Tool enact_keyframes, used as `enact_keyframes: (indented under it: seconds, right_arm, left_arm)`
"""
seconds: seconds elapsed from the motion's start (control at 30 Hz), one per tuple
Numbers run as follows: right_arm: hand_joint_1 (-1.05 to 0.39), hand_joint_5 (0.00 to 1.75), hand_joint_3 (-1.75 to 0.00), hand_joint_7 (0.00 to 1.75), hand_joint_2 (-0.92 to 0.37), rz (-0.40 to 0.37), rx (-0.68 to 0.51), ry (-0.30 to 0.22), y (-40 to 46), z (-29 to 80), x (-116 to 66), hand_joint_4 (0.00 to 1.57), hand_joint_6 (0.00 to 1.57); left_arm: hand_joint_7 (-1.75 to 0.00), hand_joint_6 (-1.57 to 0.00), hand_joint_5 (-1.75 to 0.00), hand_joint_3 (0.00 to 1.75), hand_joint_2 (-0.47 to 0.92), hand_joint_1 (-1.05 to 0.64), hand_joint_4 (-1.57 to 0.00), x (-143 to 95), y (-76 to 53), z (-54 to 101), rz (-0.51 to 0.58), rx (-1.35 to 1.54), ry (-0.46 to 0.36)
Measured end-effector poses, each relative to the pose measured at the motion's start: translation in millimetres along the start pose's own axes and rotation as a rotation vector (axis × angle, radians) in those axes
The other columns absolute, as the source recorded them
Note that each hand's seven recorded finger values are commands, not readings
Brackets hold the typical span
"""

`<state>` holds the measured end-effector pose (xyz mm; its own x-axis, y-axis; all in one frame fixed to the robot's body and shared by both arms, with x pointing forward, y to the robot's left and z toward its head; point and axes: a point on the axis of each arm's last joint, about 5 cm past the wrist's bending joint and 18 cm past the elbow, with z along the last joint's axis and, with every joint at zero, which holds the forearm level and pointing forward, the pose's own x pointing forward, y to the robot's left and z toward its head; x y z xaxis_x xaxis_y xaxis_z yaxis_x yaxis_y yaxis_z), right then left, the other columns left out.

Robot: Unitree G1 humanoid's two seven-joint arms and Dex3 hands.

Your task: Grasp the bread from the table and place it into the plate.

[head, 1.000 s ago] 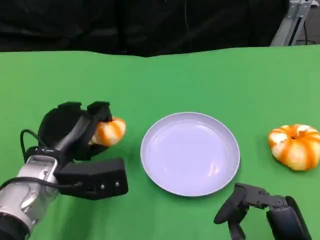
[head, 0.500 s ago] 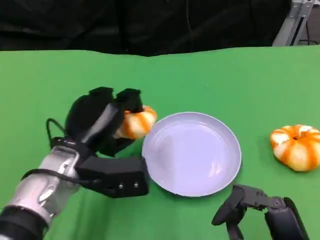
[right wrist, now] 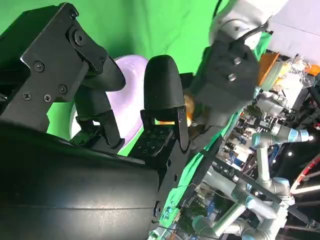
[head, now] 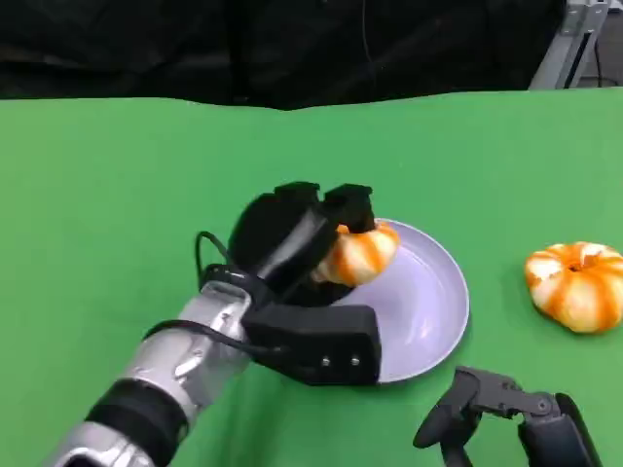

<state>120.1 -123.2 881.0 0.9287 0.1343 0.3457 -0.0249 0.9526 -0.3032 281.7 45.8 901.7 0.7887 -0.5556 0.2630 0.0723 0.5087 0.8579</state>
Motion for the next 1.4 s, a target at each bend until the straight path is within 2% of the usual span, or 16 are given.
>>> enact_keyframes:
  seconds: [0.13, 0.17, 0.2, 0.23, 0.27, 0.33, 0.43, 0.5, 0.63, 0.83, 1.0, 1.13, 1.2, 1.23, 1.3, 1.4]
  right_arm:
    - [0.15, 1.49, -1.44, 1.22, -0.22, 0.000, 0.002, 0.001, 0.0, 0.0, -0.3, 0.86, 0.90]
    - [0.15, 1.49, -1.44, 1.22, -0.22, -0.001, 0.003, 0.001, -0.1, 0.0, -0.3, 0.86, 0.90]
    - [0.14, 1.49, -1.44, 1.22, -0.22, -0.001, 0.003, 0.001, -0.1, 0.0, -0.5, 0.86, 0.90]
    - [0.13, 1.50, -1.44, 1.23, -0.23, -0.001, 0.003, 0.002, -0.2, 0.0, -0.8, 0.86, 0.90]
    - [0.13, 1.50, -1.44, 1.23, -0.22, 0.001, 0.003, 0.002, -0.2, 0.1, -0.9, 0.86, 0.89]
    - [0.13, 1.50, -1.44, 1.23, -0.23, 0.003, 0.004, 0.001, -0.3, 0.5, -1.0, 0.85, 0.89]
    - [0.13, 1.50, -1.44, 1.23, -0.23, 0.005, 0.006, 0.004, -0.2, 0.5, -1.8, 0.85, 0.89]
    - [0.12, 1.51, -1.44, 1.24, -0.23, 0.003, 0.011, 0.006, -0.3, 0.5, -2.0, 0.85, 0.89]
    - [0.13, 1.52, -1.45, 1.25, -0.22, 0.002, 0.014, 0.005, -0.4, 0.6, -1.8, 0.86, 0.89]
    - [0.12, 1.53, -1.45, 1.25, -0.22, 0.003, 0.014, 0.003, -0.7, 1.1, -1.7, 0.85, 0.88]
    - [0.11, 1.53, -1.44, 1.25, -0.23, 0.001, 0.013, -0.002, -1.2, 1.7, -1.1, 0.85, 0.88]
    - [0.11, 1.53, -1.44, 1.26, -0.23, 0.001, 0.013, -0.002, -1.2, 1.7, -1.3, 0.85, 0.88]
    - [0.13, 1.52, -1.44, 1.26, -0.22, 0.005, 0.014, -0.005, -0.7, 1.9, -0.6, 0.85, 0.89]
    - [0.13, 1.52, -1.44, 1.26, -0.22, 0.003, 0.017, -0.005, -0.4, 2.0, -0.6, 0.86, 0.89]
    - [0.15, 1.51, -1.45, 1.26, -0.22, 0.001, 0.018, 0.003, -0.4, 1.3, -1.8, 0.86, 0.90]
    - [0.15, 1.51, -1.45, 1.26, -0.22, 0.002, 0.020, 0.003, 0.1, 1.2, -1.6, 0.87, 0.90]
  left_arm:
    - [-1.75, -0.70, -1.75, 1.15, 0.35, -0.08, -0.81, 4, -6.4, 3.0, -0.030, -0.004, 0.000]
    - [-1.25, -0.66, -1.42, 0.86, 0.53, -0.17, -0.74, 5, -6.3, 3.2, -0.031, -0.002, -0.001]
    - [-0.64, -0.67, -1.03, 0.45, 0.75, -0.25, -0.67, 6, -5.8, 3.7, -0.036, -0.001, -0.002]
    - [-0.40, -0.70, -0.89, 0.29, 0.83, -0.28, -0.65, 8, -5.1, 4.7, -0.063, 0.005, 0.000]
    - [-0.18, -0.54, -0.67, 0.22, 0.88, -0.44, -0.41, 11, -4.0, 5.9, -0.097, 0.012, 0.004]
    - [-0.05, -0.39, -0.52, 0.21, 0.91, -0.59, -0.21, 14, -2.4, 7.5, -0.176, 0.038, 0.014]
    - [-0.01, -0.34, -0.47, 0.21, 0.92, -0.64, -0.14, 16, -1.6, 9.9, -0.263, 0.066, 0.032]
    - [-0.01, -0.15, -0.20, 0.30, 0.92, -0.83, -0.03, 18, 0.3, 12.1, -0.281, 0.074, 0.032]
    - [0.00, -0.07, -0.06, 0.37, 0.92, -0.93, 0.00, 22, 7.5, 17.4, -0.355, 0.113, 0.030]
    - [-0.02, -0.10, -0.03, 0.37, 0.92, -0.93, -0.01, 23, 19.4, 18.8, -0.406, 0.132, 0.031]
    - [-0.04, -0.14, -0.05, 0.34, 0.92, -0.80, -0.04, 16, 29.3, 19.1, -0.396, 0.115, 0.010]
    - [-0.04, -0.14, -0.06, 0.33, 0.92, -0.79, -0.04, 8, 34.2, 15.5, -0.377, 0.096, 0.013]
    - [-0.06, -0.27, -0.26, 0.23, 0.92, -0.53, -0.17, 3, 38.3, 12.2, -0.354, 0.057, 0.024]
    - [-0.06, -0.29, -0.30, 0.23, 0.92, -0.50, -0.19, -5, 41.7, 9.6, -0.313, -0.021, 0.026]
    - [-0.05, -0.33, -0.55, 0.27, 0.92, -0.47, -0.14, -20, 47.5, 7.6, -0.228, -0.154, 0.008]
    - [-0.05, -0.34, -0.63, 0.28, 0.92, -0.47, -0.11, -35, 53.5, 1.7, -0.166, -0.233, 0.026]
